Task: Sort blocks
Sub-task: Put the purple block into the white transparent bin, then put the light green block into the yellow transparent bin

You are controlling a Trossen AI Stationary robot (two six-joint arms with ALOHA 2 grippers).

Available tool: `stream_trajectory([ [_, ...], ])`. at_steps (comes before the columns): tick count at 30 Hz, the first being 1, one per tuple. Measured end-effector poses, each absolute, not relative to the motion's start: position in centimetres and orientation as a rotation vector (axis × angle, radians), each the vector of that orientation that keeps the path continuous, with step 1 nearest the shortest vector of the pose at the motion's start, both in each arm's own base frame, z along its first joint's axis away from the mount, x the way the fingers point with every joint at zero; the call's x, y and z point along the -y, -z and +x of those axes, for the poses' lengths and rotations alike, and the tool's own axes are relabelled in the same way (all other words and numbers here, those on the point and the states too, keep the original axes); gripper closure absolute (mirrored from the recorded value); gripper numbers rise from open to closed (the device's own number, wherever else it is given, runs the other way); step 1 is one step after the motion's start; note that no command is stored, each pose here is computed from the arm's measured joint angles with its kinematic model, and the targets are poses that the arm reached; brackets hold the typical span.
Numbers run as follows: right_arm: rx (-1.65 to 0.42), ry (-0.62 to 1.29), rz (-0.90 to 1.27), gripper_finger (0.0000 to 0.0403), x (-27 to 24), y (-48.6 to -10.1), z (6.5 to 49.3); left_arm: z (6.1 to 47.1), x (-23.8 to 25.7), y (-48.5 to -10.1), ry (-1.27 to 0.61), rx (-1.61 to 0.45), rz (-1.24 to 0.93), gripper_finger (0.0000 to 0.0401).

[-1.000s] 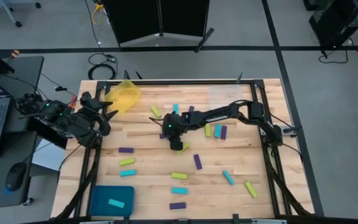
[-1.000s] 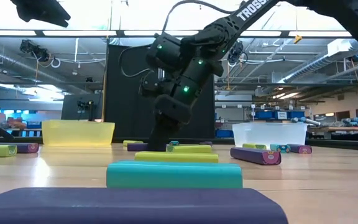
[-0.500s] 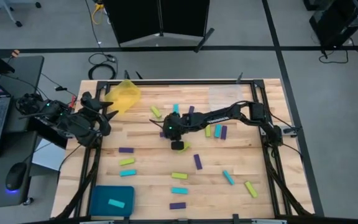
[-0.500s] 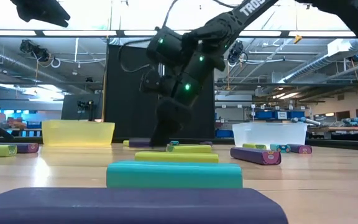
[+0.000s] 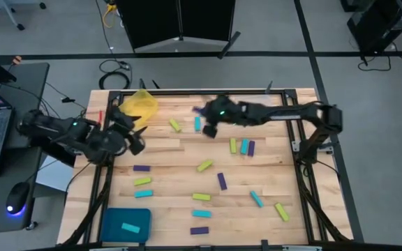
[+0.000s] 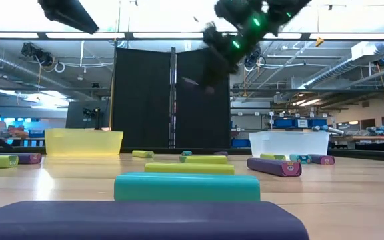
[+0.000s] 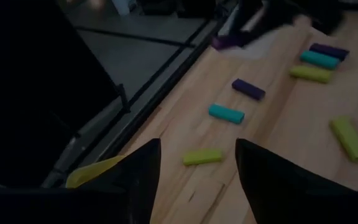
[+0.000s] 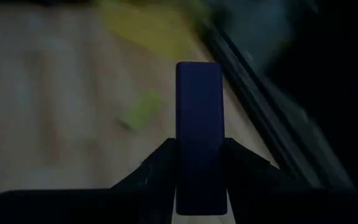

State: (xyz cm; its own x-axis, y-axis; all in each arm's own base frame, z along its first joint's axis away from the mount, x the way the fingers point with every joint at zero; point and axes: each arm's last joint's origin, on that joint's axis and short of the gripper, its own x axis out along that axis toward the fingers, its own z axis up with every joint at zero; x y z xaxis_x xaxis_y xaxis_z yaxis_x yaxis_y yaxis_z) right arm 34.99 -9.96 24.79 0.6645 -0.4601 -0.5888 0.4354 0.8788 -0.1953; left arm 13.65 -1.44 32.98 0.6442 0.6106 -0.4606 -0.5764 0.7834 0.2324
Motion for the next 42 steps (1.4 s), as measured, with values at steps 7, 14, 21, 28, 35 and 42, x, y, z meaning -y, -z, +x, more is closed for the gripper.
stream_trajectory([
  [7, -0.67, 0.817, 0.208, 0.0288, 12.5, -22.4, 27.1, 18.1, -1.2, -32.1, -0.516, -0.668, 0.078, 0.0186],
  [14, -0.644, 1.005, 0.363, 0.0288, 13.3, -20.7, 23.2, 22.2, -6.7, -28.1, -0.401, -0.906, 0.069, 0.0186],
  [21, -0.675, 1.097, 0.437, 0.0281, 14.0, -19.6, 22.2, 24.3, -11.6, -23.8, -0.295, -1.099, 0.051, 0.0186],
  [28, -0.645, 1.183, 0.445, 0.0183, 14.9, -19.7, 21.6, 26.5, -14.4, -22.3, -0.254, -1.176, 0.08, 0.0182],
  [35, -0.651, 1.155, 0.405, 0.0129, 15.0, -19.9, 21.8, 29.3, -16.1, -20.3, -0.169, -1.351, 0.165, 0.0155],
  [42, -0.62, 1.105, 0.358, 0.0136, 14.9, -20.3, 22.3, 30.0, -16.6, -19.6, 0.005, -1.468, 0.341, 0.0118],
])
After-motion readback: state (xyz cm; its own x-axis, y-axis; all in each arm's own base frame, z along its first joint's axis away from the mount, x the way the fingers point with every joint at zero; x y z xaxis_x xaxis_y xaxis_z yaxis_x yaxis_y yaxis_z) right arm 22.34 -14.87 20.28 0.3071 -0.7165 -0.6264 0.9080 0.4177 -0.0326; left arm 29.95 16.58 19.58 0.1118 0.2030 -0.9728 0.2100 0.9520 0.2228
